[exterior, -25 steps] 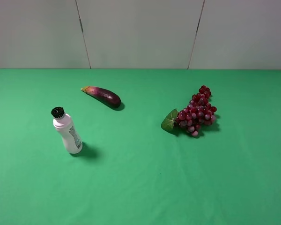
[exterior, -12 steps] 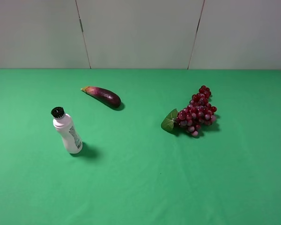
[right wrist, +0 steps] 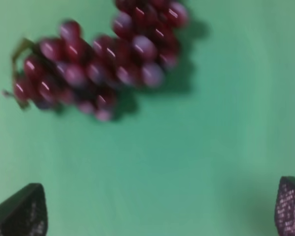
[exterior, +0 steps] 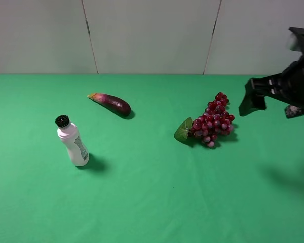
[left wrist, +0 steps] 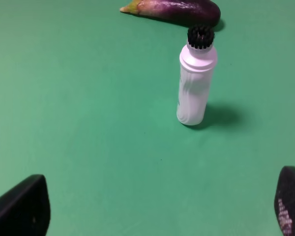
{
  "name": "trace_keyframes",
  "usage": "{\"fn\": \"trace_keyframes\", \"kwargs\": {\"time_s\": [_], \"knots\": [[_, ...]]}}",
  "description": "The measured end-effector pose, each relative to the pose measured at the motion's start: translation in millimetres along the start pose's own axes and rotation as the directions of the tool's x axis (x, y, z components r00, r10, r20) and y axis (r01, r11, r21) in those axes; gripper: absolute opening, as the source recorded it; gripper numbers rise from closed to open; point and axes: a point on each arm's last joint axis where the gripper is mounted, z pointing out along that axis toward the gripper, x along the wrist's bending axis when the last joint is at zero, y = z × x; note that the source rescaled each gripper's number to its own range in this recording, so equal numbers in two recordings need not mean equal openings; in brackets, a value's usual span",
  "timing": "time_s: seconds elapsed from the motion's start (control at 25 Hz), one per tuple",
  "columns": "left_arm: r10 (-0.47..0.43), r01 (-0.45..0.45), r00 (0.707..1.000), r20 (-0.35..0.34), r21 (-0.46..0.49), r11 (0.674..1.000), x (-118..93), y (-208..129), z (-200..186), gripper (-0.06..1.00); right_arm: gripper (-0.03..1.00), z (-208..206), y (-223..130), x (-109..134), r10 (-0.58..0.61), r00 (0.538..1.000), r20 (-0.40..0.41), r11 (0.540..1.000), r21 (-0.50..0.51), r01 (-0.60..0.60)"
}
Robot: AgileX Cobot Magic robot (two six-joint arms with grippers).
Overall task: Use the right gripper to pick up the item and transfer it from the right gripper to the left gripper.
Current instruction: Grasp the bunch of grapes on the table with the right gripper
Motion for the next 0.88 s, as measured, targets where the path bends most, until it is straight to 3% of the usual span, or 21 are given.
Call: {"fn": "trace_keyframes", "kwargs": {"time_s": [0.28, 0.48, 0.88], "knots": [[0.000, 0.000, 1.000, 0.000, 0.000, 1.000, 0, 0, 0, 0.96, 1.00, 51, 42, 21, 0.021, 1.000, -0.006, 0.999, 0.029, -0.021], [0.000, 0.000, 1.000, 0.000, 0.000, 1.000, 0, 0, 0, 0.96, 1.00, 88, 50, 22, 0.103, 0.995, 0.012, 0.993, 0.048, -0.103], [0.000, 0.000, 1.000, 0.000, 0.000, 1.000, 0, 0, 0, 0.96, 1.00, 116, 52, 18, 0.231, 0.971, 0.067, 0.972, 0.027, -0.234]]}}
